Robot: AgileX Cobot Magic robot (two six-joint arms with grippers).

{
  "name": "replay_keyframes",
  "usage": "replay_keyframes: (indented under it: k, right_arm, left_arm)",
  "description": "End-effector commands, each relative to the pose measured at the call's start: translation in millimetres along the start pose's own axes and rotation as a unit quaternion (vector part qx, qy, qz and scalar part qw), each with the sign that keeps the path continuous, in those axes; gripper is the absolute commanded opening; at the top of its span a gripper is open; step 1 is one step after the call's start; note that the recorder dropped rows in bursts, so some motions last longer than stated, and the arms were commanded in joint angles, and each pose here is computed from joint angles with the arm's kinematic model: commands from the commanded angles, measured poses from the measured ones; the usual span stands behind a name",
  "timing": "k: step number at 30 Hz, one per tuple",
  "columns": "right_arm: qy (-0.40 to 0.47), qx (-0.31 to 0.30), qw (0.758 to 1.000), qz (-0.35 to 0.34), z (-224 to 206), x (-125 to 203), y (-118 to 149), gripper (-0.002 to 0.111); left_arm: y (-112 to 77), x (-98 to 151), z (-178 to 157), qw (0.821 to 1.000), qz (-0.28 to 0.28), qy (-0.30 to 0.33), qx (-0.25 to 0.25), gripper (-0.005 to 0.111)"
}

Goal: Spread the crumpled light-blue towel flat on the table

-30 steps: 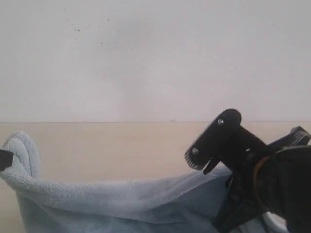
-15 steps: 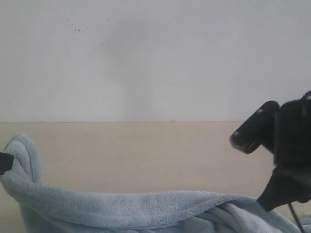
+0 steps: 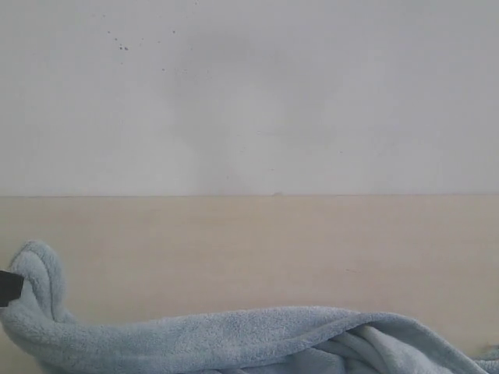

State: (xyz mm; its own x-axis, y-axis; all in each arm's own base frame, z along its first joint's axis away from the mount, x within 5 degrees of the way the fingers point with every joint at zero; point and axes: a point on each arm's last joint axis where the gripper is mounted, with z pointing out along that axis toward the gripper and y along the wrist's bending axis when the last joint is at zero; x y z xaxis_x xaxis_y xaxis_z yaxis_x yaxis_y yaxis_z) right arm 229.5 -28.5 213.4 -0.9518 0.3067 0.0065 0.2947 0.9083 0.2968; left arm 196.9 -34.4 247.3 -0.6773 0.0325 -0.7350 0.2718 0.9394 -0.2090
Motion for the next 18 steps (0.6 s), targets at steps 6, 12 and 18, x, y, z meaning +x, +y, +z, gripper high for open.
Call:
replay_keyframes:
  k: [6,12,18]
  right_arm:
    - [0.012,0.022,0.999,0.022,58.4,-1.7,-26.2,0.042]
    - [0.027,-0.052,0.998,0.005,82.1,-10.1,-19.5,0.042]
    - [0.020,-0.139,0.990,-0.032,79.1,-10.6,-4.1,0.016]
  left_arm:
    - [-1.0,-1.1,0.8,1.000,-0.012,-0.010,0.007,0.004]
    - [-1.2,-0.9,0.8,1.000,0.009,-0.009,0.008,0.004]
    - [-1.6,-0.3,0.8,1.000,0.014,-0.006,0.010,0.004]
